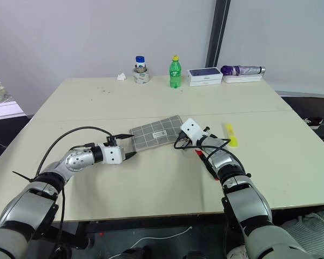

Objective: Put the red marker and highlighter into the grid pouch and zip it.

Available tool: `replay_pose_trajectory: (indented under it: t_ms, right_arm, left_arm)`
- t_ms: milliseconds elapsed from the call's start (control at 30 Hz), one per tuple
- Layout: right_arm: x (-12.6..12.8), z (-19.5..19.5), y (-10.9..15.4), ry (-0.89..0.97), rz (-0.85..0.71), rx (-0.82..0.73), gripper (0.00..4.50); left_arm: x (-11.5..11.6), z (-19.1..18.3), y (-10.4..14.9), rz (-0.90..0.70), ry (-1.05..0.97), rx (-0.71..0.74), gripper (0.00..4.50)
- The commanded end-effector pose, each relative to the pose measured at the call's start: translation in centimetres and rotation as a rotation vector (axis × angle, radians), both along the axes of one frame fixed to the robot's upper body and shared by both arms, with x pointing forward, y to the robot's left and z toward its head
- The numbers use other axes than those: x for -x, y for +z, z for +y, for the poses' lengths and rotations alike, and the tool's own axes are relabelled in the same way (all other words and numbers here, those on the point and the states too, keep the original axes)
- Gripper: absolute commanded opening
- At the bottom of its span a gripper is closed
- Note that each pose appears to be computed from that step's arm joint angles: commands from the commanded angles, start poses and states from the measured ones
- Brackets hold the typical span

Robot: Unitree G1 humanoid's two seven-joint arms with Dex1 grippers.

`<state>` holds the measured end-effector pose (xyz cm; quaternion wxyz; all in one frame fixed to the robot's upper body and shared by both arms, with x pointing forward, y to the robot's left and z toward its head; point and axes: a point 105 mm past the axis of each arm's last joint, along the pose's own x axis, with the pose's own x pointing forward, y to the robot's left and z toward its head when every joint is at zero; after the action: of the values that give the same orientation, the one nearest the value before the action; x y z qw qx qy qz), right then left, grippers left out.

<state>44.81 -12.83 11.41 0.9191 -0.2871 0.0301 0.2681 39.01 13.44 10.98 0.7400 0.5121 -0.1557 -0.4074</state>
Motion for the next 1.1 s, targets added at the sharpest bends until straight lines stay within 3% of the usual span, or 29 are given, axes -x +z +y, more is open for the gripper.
replay_pose_trajectory:
  t_ms: [33, 167, 200, 267, 433, 633, 733, 900, 967, 1100]
  right_arm:
    - [-0.1, 0.8, 1.0, 0.031, -0.017, -0.02, 0.1]
    - [0.1, 1.0, 1.0, 0.047, -0.013, -0.024, 0.1]
    - [0.1, 1.0, 1.0, 0.049, -0.014, -0.025, 0.04]
    - [0.1, 0.9, 1.1, 0.049, -0.016, -0.029, 0.0]
    - [0.1, 0.4, 1.5, 0.045, -0.025, -0.029, 0.0]
    - [0.1, 0.6, 2.1, 0.059, -0.042, -0.052, 0.0]
    - [0.0, 0.5, 3.9, 0.058, -0.084, -0.12, 0.88]
    - [0.6, -0.3, 6.7, 0.062, -0.121, -0.234, 3.31]
    - [1.8, -0.6, 6.5, 0.095, -0.074, -0.267, 4.36]
    - [4.2, -1.0, 4.3, 0.115, 0.025, -0.237, 4.44]
  left_arm:
    - [0.0, -1.6, -0.6, 0.013, -0.037, -0.031, 3.54]
    - [-0.5, -1.8, -1.2, 0.038, -0.009, -0.052, 3.54]
    - [-0.5, -1.7, -1.5, 0.073, -0.002, -0.046, 3.29]
    - [-0.5, -1.5, -1.8, 0.095, 0.005, -0.043, 2.71]
    - [-0.5, -1.4, -2.0, 0.133, 0.025, -0.015, 0.15]
    - [-1.1, -1.4, -1.0, 0.175, 0.056, 0.101, 0.07]
    - [-1.2, -1.1, -0.2, 0.173, 0.058, 0.139, 0.0]
    - [-1.2, 0.2, 1.0, 0.136, 0.078, 0.175, 0.0]
    - [-0.8, 0.5, 1.7, 0.108, 0.077, 0.212, 0.0]
    - [-0.1, 0.8, 2.0, 0.076, 0.113, 0.277, 0.0]
